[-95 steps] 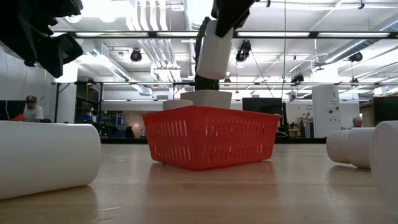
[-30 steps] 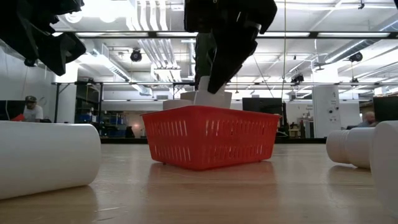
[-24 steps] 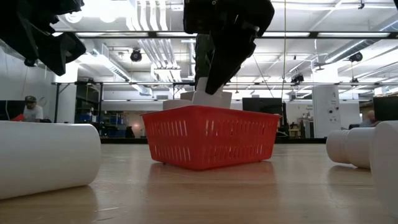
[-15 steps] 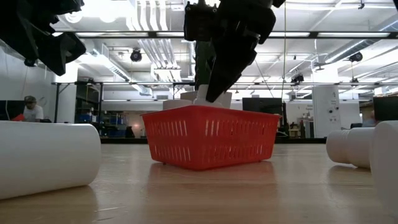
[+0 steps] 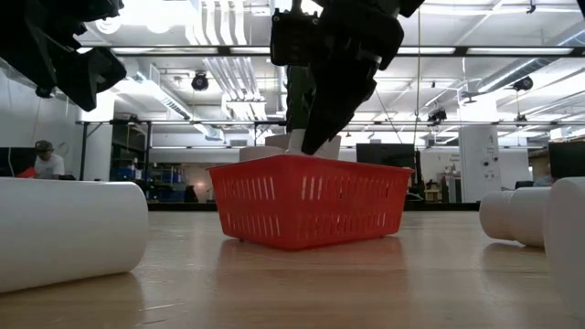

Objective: Pick and place pill bottles into a basket
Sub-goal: Put the white pill bottle into the red bin

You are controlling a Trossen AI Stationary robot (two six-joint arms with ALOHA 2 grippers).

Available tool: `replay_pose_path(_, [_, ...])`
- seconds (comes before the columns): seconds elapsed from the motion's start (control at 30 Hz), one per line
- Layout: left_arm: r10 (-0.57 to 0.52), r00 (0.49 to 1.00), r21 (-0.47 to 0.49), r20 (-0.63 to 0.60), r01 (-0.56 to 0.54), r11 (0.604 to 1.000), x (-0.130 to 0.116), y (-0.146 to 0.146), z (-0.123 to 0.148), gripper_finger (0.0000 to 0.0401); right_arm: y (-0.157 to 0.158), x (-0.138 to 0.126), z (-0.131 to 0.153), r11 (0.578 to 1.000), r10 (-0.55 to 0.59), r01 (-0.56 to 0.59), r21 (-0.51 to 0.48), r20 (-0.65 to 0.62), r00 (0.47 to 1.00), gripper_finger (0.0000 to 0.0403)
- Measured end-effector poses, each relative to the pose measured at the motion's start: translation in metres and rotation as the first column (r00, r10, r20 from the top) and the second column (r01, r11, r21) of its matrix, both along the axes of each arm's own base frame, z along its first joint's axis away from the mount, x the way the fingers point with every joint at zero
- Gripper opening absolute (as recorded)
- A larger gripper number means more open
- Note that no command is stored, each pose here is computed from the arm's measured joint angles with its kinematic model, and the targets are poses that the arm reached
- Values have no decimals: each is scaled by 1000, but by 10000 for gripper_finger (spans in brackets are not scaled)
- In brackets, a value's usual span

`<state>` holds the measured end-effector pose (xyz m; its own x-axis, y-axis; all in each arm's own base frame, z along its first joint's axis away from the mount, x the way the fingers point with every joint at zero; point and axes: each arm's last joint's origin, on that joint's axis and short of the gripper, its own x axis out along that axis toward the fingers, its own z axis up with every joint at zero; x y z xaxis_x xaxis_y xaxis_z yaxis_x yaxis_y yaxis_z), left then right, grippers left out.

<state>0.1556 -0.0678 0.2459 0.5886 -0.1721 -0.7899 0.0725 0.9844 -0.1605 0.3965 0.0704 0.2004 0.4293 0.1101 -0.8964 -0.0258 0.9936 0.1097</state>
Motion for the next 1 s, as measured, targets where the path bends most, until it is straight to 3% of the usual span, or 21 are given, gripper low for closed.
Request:
replay_pose_path(0.6, [0,1000,0,0,0,1000,0,0,0,204,-3,1,0,1000,-2,2,17,8,1000,147])
replay_pose_path(1.0, [1,1000,0,-1,-1,1000,0,0,0,204,1,12,-21,998,41,-40,56,-27,999,147])
